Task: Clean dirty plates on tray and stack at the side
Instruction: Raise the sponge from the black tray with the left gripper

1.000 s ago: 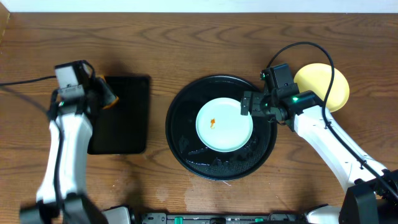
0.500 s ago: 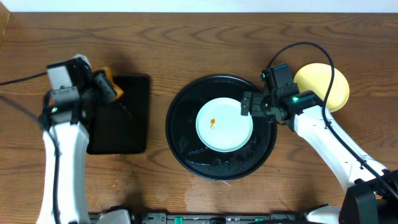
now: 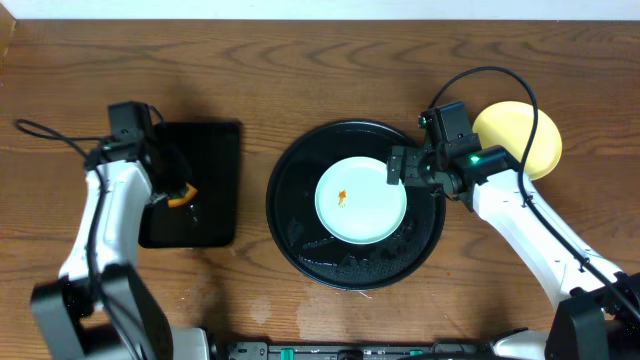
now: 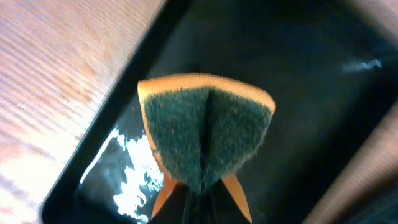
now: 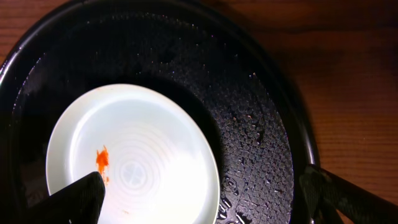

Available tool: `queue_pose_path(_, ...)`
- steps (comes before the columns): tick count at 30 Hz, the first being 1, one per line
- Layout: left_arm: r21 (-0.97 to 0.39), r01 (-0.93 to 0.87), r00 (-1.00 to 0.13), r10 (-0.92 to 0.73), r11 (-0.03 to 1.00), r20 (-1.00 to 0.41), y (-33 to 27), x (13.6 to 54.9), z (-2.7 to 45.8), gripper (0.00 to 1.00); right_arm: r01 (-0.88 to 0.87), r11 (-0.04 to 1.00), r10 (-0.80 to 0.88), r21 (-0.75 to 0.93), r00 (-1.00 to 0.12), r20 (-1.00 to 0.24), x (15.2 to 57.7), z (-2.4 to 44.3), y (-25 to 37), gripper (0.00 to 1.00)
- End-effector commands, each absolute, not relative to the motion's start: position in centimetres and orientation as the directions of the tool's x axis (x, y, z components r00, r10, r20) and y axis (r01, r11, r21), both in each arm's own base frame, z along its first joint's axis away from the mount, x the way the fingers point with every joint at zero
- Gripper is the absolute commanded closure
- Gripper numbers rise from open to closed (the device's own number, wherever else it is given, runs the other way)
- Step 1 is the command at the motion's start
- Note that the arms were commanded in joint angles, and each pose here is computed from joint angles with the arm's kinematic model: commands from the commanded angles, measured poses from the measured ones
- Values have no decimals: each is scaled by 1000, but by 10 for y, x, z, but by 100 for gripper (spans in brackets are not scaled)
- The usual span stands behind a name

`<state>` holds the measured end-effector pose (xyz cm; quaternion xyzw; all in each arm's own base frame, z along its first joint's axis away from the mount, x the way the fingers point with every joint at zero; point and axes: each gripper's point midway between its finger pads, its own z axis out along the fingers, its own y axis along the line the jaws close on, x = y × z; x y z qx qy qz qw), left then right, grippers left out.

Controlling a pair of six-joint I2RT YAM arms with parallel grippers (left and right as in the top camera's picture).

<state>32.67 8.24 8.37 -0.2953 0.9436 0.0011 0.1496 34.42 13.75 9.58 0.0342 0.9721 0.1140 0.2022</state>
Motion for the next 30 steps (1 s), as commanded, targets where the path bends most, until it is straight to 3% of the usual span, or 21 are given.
queue_pose_path(1, -214, -512, -653, -539, 832, -532, 85, 348, 200, 92, 16, 971, 114, 238, -907, -404, 350, 100, 135, 1)
queue_pose_path(6, -252, -472, -589, -515, 845, -623, 81, 350, 228, 92, 20, 972, 112, 232, -914, -390, 345, 89, 133, 1)
queue_pose_path(9, -215, -489, -670, -522, 845, -528, 75, 348, 171, 93, 24, 973, 110, 227, -921, -375, 341, 85, 132, 2)
queue_pose_path(13, -157, -522, -761, -541, 839, -359, 70, 339, 91, 93, 25, 969, 112, 244, -931, -348, 336, 81, 135, 14)
queue_pose_path(16, -147, -527, -786, -546, 837, -289, 67, 337, 75, 93, 30, 975, 102, 221, -942, -321, 330, 70, 133, 21)
queue_pose_path(19, -172, -513, -775, -540, 841, -328, 67, 345, 96, 93, 26, 979, 84, 204, -956, -280, 326, 54, 134, 19)
queue_pose_path(25, -264, -433, -677, -504, 862, -537, 63, 354, 184, 93, -18, 954, 3, 298, -997, -71, 301, 19, 157, 17)
queue_pose_path(30, -278, -401, -629, -483, 873, -609, 62, 346, 215, 93, -27, 957, -7, 289, -997, -71, 310, 11, 161, 21)
